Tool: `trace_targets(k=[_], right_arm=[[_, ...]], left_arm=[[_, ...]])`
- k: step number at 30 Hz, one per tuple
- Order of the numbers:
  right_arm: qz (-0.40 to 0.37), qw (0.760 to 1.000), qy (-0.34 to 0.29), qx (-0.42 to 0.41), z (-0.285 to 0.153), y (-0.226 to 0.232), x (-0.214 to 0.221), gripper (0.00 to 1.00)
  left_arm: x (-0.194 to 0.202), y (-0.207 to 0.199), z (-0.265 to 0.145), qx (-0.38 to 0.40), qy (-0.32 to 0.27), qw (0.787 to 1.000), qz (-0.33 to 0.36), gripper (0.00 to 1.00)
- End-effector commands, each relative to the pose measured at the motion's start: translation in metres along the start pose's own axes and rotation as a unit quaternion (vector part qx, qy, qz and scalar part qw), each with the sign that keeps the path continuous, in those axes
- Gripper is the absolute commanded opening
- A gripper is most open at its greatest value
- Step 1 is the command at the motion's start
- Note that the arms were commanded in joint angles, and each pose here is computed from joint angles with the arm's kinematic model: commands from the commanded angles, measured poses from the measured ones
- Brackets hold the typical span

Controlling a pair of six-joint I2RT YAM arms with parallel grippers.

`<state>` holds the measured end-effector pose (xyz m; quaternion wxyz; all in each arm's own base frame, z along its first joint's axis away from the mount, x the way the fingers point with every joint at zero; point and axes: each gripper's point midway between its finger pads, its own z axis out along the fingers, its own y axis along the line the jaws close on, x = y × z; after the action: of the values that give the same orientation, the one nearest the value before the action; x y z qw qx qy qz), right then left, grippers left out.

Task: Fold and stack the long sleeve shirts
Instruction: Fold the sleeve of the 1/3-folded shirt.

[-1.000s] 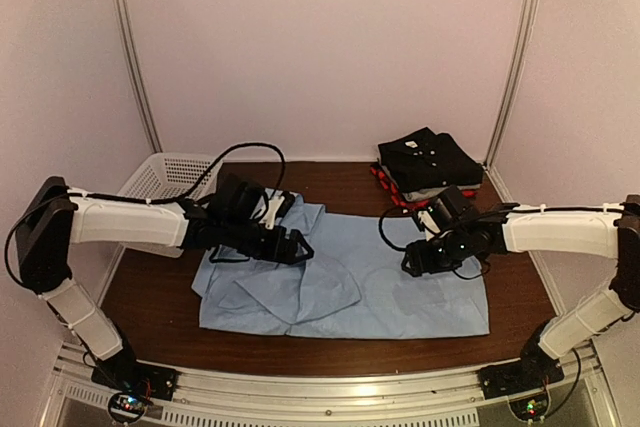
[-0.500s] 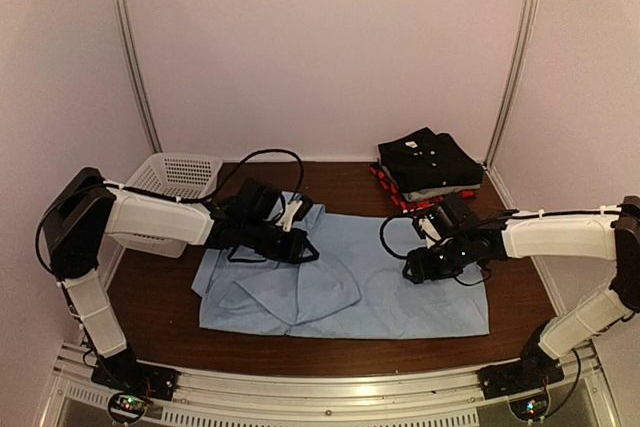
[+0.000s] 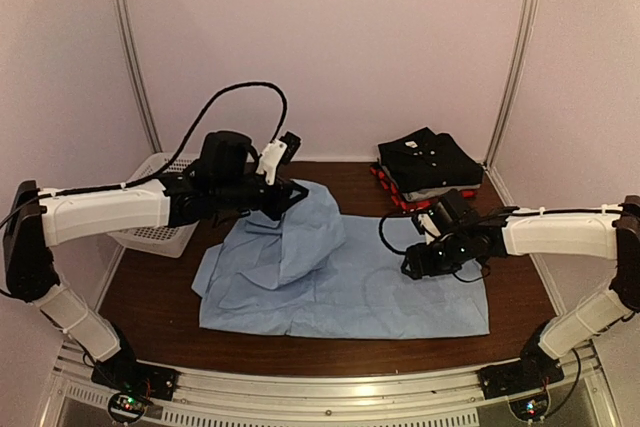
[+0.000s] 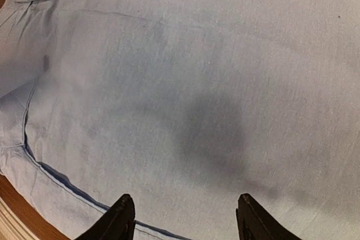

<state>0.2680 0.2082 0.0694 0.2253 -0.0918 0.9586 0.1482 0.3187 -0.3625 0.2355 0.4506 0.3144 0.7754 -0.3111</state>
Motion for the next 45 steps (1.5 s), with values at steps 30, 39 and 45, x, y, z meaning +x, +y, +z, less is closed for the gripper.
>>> trace_targets(k=[30, 39, 45], right_arm=[[0.105, 0.993, -0.052, -0.003, -0.020, -0.035, -0.011, 0.65], [0.103, 0.993, -0.053, -0.025, -0.022, -0.030, -0.005, 0.64], [0.103, 0.993, -0.048, -0.030, -0.022, -0.028, -0.002, 0.64]], left_arm=[[0.176, -0.210, 0.062, 0.103, 0.098, 0.947, 0.289, 0.43], [0.169, -0.197, 0.043, 0.079, 0.084, 0.950, 0.290, 0.72], [0.190, -0.189, 0.022, 0.109, 0.145, 0.943, 0.280, 0.88]])
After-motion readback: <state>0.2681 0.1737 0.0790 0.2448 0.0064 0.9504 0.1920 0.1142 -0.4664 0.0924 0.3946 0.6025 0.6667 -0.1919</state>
